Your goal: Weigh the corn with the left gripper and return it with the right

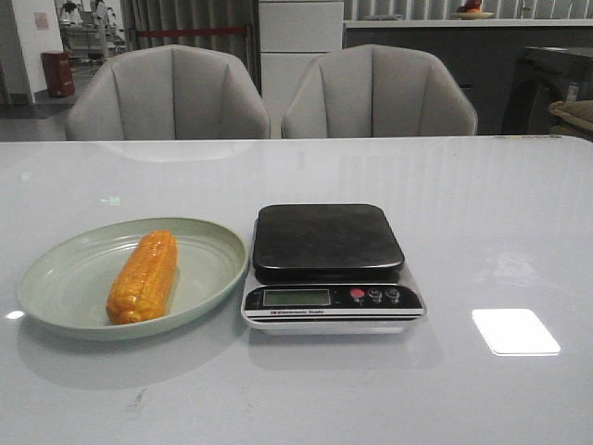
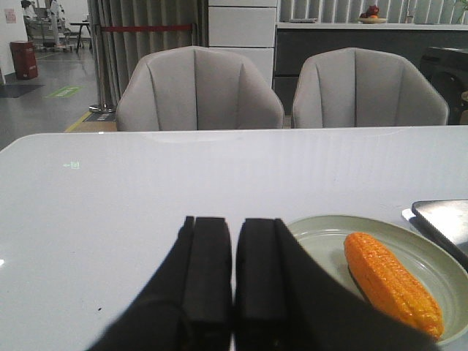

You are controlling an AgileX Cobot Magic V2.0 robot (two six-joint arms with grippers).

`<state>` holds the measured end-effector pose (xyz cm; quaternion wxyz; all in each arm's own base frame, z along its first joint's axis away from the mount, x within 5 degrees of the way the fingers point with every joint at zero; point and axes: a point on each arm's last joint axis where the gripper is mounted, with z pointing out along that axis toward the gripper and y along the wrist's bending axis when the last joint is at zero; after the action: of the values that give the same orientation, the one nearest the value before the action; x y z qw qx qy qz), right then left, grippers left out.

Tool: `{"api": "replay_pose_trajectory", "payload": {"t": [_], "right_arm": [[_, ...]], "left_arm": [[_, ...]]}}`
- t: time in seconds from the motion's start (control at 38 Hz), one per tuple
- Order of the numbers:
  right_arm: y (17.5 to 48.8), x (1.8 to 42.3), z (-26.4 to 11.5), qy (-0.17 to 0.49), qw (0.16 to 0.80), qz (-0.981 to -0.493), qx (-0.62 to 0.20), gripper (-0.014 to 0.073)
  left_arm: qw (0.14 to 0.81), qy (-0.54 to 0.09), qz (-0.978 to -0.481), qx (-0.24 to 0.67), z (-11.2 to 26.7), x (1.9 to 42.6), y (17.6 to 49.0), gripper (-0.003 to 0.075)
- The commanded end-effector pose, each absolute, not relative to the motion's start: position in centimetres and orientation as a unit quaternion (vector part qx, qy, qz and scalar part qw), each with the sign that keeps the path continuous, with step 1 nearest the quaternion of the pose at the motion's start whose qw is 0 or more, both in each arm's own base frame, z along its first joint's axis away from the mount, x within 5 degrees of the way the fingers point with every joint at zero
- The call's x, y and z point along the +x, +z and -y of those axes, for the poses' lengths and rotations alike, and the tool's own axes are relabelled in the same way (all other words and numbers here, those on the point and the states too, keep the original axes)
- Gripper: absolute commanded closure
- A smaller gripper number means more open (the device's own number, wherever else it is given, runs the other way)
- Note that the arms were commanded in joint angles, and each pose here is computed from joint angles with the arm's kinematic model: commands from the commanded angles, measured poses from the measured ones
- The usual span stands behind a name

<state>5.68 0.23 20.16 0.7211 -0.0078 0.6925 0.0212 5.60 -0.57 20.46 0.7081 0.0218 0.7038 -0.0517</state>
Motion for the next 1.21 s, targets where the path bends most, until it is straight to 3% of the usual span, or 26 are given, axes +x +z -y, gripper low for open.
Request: {"api": "replay_pose_trajectory", "payload": {"t": [0.0, 0.18, 0.37, 0.45, 0.61, 0.79, 0.87, 1.18], "right_arm": [[20.8, 5.5, -0.2, 0.014, 0.754, -0.657, -0.012, 0.0402], [20.8, 5.5, -0.2, 0.014, 0.754, -0.657, -0.012, 0.0402], [20.8, 5.5, -0.2, 0.014, 0.754, -0.657, -0.012, 0.0402], [20.8, 5.5, -0.2, 0.014, 0.754, -0.657, -0.012, 0.0402], [20.8, 5.5, -0.2, 0.014, 0.754, -0.657, -0.012, 0.0402], [20.8, 5.5, -0.2, 0.014, 0.754, -0.657, -0.012, 0.0402], [20.8, 5.5, -0.2, 0.014, 0.754, -0.657, -0.012, 0.0402], [20.8, 5.5, -0.2, 0.014, 0.754, -0.657, -0.012, 0.0402]], "left_arm": [[0.730, -0.056, -0.680, 0.022, 0.6, 5.6, 20.1, 0.0607], [0.741, -0.055, -0.669, 0.024, 0.6, 5.5, 20.4, 0.0607], [0.821, -0.065, -0.566, 0.025, 0.7, 4.9, 23.1, 0.0607], [0.825, -0.067, -0.561, 0.023, 0.6, 4.7, 24.4, 0.0607], [0.781, -0.058, -0.621, 0.020, 0.5, 4.7, 28.8, 0.0607], [0.686, -0.046, -0.726, 0.017, 0.5, 6.2, 31.7, 0.0607], [0.648, -0.042, -0.761, 0.016, 0.6, 7.0, 31.7, 0.0607], [0.592, -0.049, -0.804, 0.011, 1.0, 9.7, 30.7, 0.0604]]}}
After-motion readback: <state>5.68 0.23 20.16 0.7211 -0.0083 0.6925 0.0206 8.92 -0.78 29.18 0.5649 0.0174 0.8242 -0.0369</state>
